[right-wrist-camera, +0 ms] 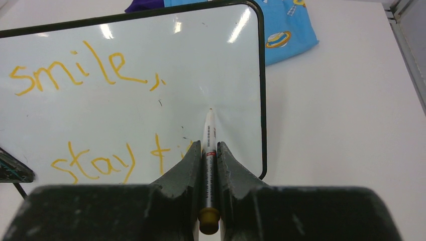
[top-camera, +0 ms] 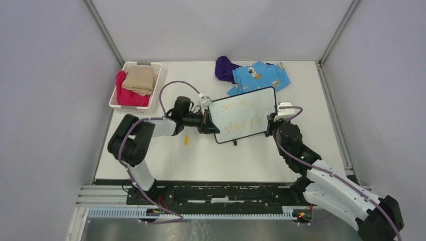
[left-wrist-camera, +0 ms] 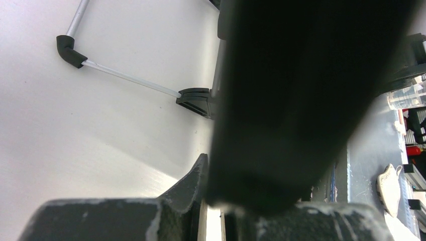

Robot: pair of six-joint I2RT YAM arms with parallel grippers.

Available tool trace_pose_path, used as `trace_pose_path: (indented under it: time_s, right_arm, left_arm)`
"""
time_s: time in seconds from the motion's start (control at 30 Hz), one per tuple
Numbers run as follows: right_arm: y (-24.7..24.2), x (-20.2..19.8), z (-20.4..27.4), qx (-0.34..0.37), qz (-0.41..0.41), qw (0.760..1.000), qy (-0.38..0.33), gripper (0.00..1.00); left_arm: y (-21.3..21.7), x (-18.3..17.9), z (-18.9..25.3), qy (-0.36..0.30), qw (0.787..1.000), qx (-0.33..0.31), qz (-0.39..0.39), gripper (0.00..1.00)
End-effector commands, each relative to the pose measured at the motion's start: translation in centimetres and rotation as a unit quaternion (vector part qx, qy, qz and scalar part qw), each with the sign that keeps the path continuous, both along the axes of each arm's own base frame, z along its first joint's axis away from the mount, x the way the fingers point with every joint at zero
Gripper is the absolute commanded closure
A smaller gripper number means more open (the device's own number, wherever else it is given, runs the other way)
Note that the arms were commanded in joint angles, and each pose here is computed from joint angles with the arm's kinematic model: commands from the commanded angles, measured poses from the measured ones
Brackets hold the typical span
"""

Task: Write a sentence on the whiteboard

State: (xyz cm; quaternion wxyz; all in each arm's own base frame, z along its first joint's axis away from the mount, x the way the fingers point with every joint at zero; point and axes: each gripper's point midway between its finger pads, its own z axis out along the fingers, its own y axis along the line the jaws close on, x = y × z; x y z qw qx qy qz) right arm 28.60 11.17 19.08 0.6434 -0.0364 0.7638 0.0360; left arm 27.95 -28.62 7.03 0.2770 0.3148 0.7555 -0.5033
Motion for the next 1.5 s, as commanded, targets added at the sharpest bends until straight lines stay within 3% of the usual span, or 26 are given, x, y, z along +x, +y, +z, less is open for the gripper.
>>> trace_pose_path:
  time_s: [0.0, 1.47]
  right_arm:
    - [-0.1, 1.0, 2.8, 0.017, -0.014, 0.999, -0.033, 1.00]
    - [-1.1, -1.5, -6.8, 0.007, -0.001, 0.998, 0.067, 1.00]
  left_arm:
    - [1.0, -1.0, -4.4, 0.029, 0.997, 0.072, 0.012, 0.98]
    - [1.1, -1.0, -4.7, 0.031, 0.996, 0.078, 0.014, 0.98]
